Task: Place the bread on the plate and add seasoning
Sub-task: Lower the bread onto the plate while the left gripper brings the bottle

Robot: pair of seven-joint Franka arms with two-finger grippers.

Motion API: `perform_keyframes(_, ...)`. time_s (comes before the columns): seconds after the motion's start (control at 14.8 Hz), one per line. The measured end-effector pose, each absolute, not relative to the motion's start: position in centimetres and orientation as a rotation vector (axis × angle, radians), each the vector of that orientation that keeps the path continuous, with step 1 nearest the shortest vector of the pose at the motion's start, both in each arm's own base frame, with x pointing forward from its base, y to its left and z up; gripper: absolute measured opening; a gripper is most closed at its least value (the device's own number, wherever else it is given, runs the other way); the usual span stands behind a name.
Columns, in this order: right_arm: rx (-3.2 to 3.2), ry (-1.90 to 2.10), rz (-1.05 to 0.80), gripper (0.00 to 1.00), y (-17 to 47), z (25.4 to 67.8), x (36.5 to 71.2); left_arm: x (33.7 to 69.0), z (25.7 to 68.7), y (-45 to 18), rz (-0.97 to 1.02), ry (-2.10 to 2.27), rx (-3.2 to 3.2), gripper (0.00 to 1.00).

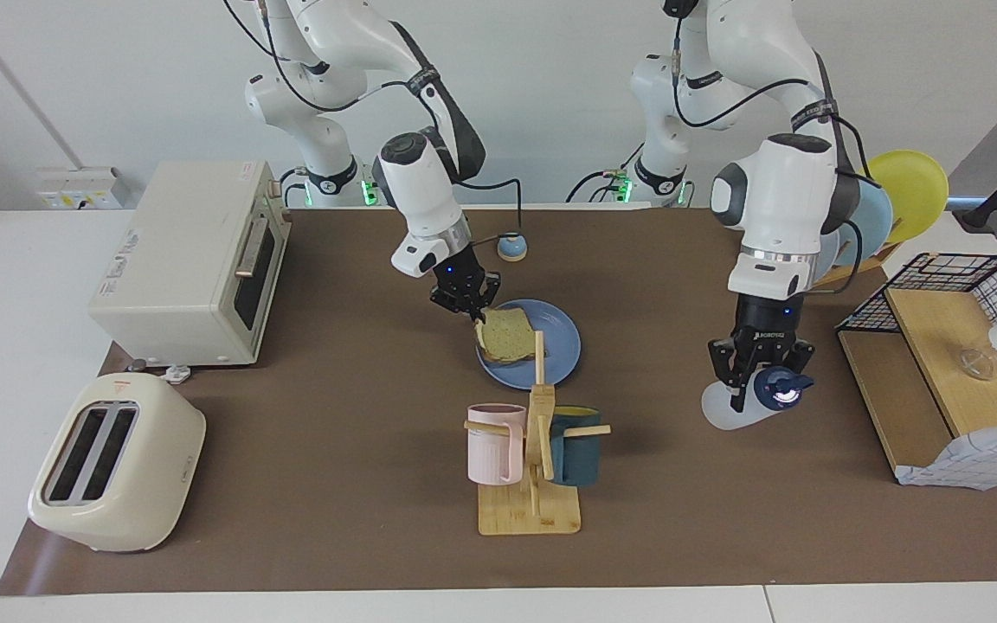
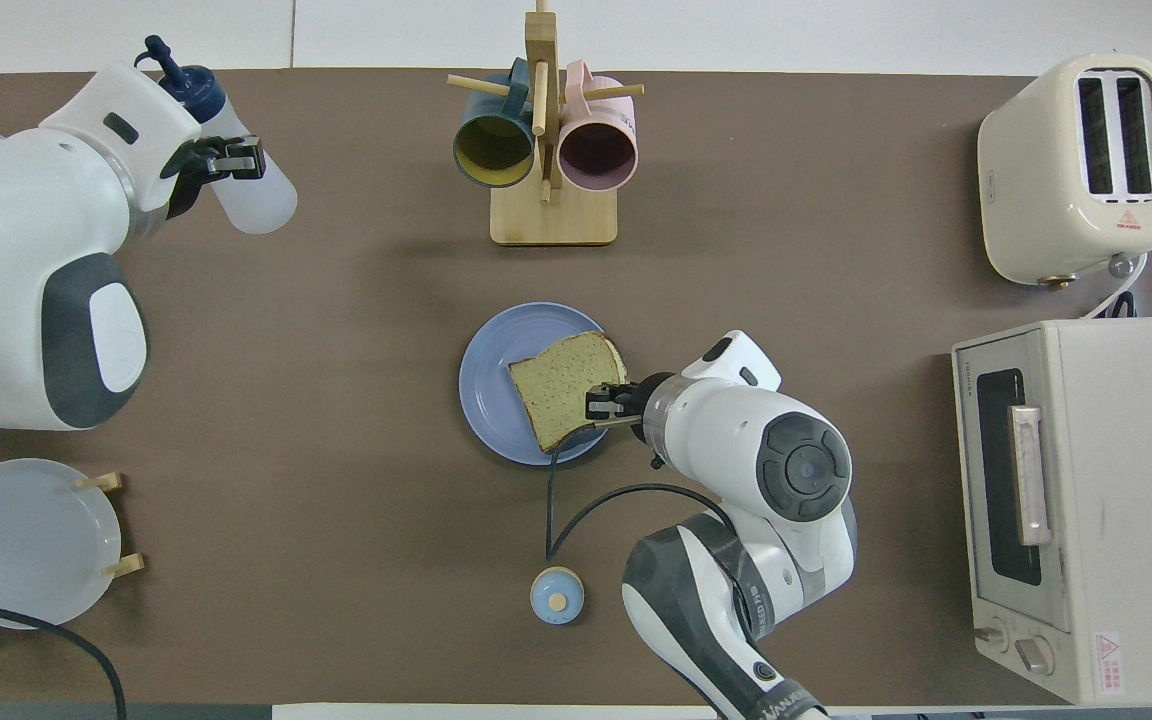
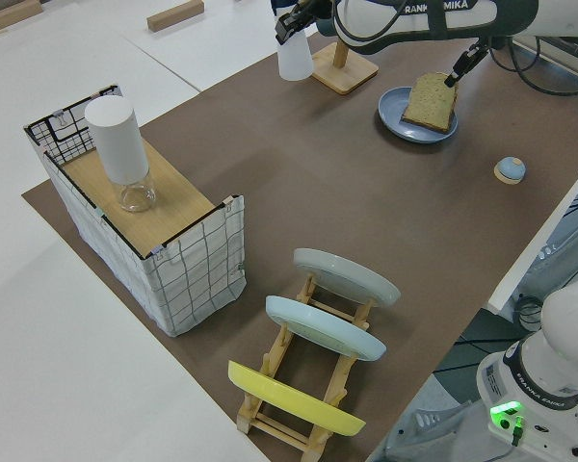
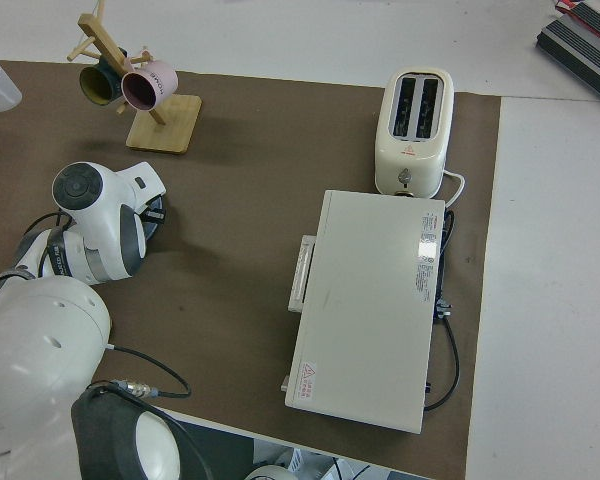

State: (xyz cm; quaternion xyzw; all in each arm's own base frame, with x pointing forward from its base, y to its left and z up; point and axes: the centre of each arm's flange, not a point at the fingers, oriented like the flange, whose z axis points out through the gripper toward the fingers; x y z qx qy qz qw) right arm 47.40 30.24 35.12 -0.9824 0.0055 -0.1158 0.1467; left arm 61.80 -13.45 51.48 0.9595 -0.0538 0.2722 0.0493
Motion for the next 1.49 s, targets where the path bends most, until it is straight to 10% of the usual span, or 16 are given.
perform_keyframes(0.41, -2.822, 0.060, -0.354, 0.99, 28.8, 35.8, 48.5, 56.8, 56.8, -14.2, 0.591, -0.458, 2.892, 0.37)
perform_keyframes(1.49, -2.443, 0.385, -0.090, 1.00, 26.6, 62.5, 55.1, 46.6, 62.0, -18.3, 0.232, -1.354, 2.604, 0.37)
